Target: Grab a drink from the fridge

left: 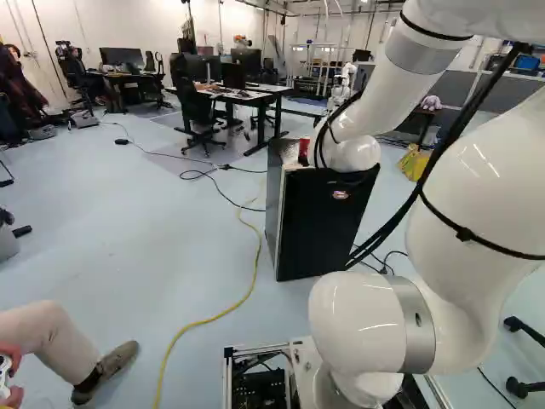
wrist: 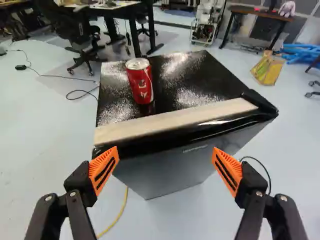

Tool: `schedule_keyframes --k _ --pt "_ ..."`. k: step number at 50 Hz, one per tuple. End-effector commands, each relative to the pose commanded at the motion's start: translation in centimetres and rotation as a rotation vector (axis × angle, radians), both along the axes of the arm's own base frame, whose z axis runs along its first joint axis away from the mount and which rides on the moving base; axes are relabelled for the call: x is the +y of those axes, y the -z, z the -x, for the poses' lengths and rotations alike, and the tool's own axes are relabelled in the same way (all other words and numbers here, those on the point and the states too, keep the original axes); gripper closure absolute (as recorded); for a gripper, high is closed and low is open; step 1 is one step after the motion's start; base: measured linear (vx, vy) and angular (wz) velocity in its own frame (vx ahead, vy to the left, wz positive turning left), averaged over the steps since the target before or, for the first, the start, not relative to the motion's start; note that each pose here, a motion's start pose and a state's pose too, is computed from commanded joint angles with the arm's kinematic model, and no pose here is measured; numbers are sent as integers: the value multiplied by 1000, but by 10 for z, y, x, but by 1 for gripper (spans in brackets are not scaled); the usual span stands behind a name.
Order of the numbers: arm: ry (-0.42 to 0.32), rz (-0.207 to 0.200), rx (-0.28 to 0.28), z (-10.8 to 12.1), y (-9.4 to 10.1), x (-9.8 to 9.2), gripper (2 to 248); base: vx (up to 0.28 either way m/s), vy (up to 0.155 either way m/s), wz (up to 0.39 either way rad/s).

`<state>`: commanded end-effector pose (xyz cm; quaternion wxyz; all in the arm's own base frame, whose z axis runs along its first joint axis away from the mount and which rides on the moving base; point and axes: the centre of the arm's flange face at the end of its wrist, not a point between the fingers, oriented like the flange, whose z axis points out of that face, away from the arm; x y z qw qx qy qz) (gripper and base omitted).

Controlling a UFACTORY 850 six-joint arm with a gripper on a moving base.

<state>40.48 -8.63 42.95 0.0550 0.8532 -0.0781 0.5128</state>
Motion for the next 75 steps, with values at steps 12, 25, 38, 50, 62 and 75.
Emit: schedule_keyframes --k 12,25,38,50,62,75 --pt "-52 41 -68 -8 2 1 3 0 0 0" --pt "-71 54 -92 -22 10 -2 3 0 0 0" --pt "-83 63 -128 -40 19 -6 3 0 0 0" --pt "-88 65 -157 -59 27 -10 3 0 0 0" --pt "-94 62 -152 -79 40 -11 3 0 0 0" --pt "-91 54 -142 -101 55 -14 3 0 0 0"
